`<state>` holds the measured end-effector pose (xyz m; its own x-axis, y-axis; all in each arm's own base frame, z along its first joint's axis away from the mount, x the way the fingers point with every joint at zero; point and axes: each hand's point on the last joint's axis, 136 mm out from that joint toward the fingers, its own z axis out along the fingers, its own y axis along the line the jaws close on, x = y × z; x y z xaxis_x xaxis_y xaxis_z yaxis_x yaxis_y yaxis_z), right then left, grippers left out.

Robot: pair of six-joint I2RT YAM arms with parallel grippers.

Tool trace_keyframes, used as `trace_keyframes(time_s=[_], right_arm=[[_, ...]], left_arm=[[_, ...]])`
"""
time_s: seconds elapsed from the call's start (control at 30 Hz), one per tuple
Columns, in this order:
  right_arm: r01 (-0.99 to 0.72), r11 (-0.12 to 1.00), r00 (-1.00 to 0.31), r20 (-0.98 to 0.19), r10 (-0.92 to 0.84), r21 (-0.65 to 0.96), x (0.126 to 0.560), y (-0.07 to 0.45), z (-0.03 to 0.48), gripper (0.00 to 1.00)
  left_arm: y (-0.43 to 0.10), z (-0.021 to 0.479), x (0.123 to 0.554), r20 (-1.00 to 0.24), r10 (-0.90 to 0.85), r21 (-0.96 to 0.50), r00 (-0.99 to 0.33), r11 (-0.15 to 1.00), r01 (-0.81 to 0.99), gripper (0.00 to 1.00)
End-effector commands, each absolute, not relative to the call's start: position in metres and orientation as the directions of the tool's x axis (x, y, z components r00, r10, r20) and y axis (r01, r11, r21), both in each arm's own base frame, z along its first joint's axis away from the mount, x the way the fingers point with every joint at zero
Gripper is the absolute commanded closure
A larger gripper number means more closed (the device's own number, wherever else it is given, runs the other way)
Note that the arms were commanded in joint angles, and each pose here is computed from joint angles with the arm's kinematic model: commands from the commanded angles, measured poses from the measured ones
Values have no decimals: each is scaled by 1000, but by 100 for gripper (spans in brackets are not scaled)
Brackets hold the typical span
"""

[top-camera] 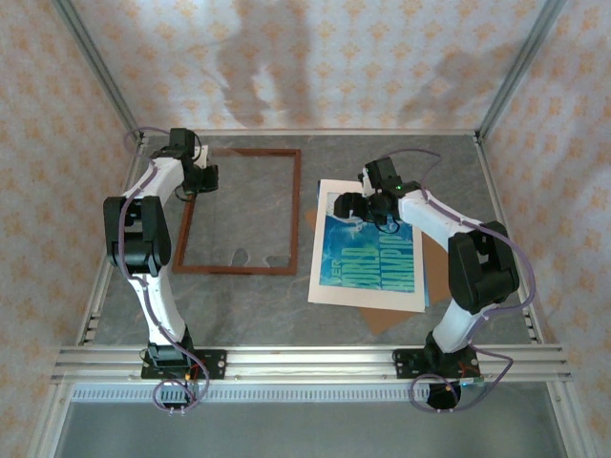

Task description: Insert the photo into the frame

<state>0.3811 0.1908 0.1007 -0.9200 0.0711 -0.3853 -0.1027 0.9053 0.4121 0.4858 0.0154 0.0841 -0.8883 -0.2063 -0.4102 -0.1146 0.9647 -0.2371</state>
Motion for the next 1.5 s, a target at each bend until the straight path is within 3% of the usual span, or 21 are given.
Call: trace_keyframes(time_s=[0.0,0.87,1.47], right_arm=[[-129,906,-914,-402,49,403,385,195,108,14],[-128,910,-918,-395,42,395,383,196,103,14],[-130,913,-915,-401,39,387,383,195,104,14]], left_arm=[[16,78,483,-384,-214,-251,-898,960,-122,91],[24,61,484,-332,-234,-211,-914,963,-170,24],[39,60,483,-334,-248,-136,-909,967,-214,10]])
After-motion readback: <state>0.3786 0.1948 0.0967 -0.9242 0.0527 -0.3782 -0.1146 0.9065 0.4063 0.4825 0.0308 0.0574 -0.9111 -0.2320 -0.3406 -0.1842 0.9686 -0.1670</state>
